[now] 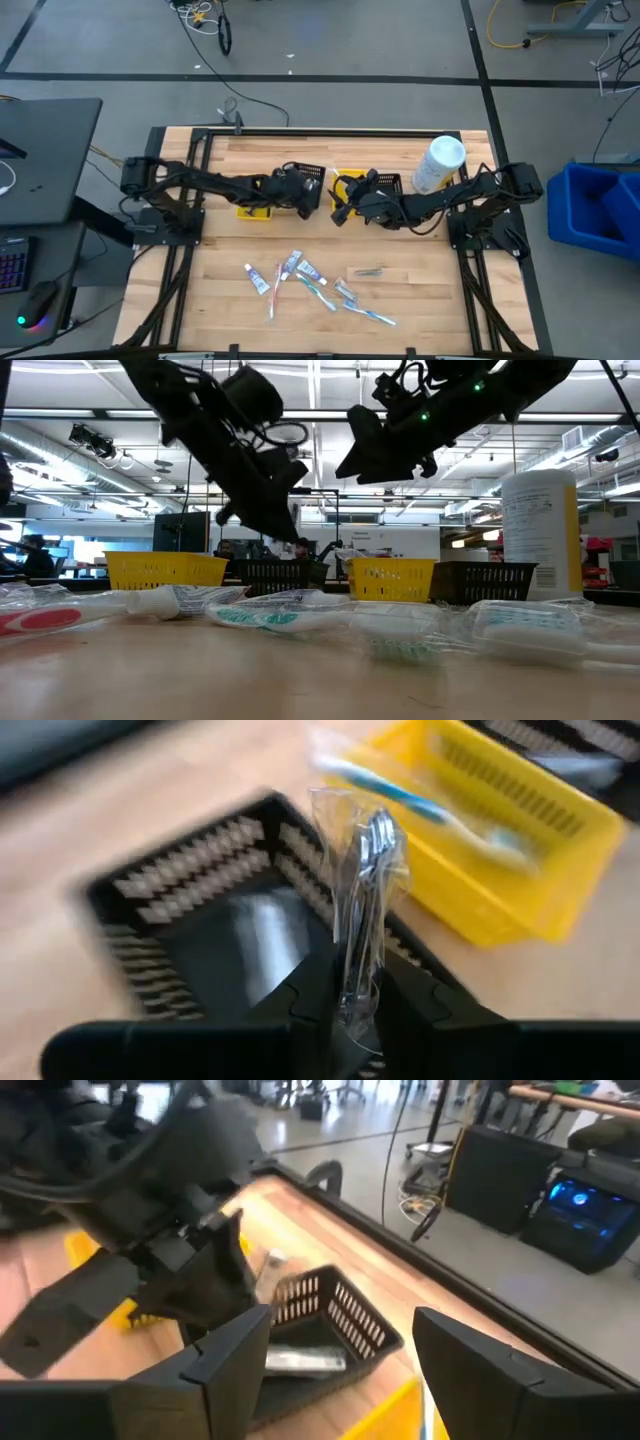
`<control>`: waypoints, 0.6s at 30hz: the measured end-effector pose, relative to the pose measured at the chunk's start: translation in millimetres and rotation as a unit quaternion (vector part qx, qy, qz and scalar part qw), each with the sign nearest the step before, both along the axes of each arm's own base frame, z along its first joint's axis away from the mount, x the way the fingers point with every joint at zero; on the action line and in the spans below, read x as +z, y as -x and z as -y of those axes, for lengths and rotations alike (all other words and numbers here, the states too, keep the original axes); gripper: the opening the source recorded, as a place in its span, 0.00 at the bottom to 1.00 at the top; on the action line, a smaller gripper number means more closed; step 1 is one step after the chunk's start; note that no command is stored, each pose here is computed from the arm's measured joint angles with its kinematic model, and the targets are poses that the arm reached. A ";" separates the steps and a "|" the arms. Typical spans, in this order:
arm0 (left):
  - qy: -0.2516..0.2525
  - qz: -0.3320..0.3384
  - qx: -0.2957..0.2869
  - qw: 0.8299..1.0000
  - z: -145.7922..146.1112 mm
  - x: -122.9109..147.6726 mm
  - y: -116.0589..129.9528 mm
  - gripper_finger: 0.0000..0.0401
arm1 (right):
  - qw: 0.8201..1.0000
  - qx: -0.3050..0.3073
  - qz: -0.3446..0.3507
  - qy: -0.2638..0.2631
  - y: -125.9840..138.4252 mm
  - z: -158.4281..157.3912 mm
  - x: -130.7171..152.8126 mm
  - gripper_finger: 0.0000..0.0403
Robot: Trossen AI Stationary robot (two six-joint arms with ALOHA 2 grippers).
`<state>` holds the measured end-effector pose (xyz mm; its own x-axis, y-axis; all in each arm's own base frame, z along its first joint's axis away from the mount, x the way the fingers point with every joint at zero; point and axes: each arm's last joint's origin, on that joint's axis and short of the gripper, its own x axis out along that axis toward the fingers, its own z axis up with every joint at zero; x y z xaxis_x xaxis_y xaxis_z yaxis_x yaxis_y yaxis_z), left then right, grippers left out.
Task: Pick & Place Travel size toiletries
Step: Put the silver nail cutter into the left black bin
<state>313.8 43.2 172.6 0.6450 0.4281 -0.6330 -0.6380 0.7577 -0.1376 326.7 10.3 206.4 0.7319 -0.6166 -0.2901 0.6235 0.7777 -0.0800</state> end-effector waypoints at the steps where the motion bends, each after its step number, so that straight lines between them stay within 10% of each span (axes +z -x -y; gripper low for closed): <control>1: 0.011 -0.006 -0.014 1.000 -3.4 -4.7 -1.4 0.15 | 1.000 0.000 -0.007 0.001 0.5 0.2 -1.1 0.64; 18: 0.010 -0.046 -0.034 0.998 -29.0 -30.3 -9.2 0.27 | 0.999 -0.008 -0.047 0.014 1.7 19.6 -5.1 0.52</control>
<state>323.0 72.2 142.3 0.6103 0.3716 -0.6996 -0.5959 0.7973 -0.0963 325.0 -9.3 201.3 0.6919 -0.6375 -0.3390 0.6252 0.7638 -0.1604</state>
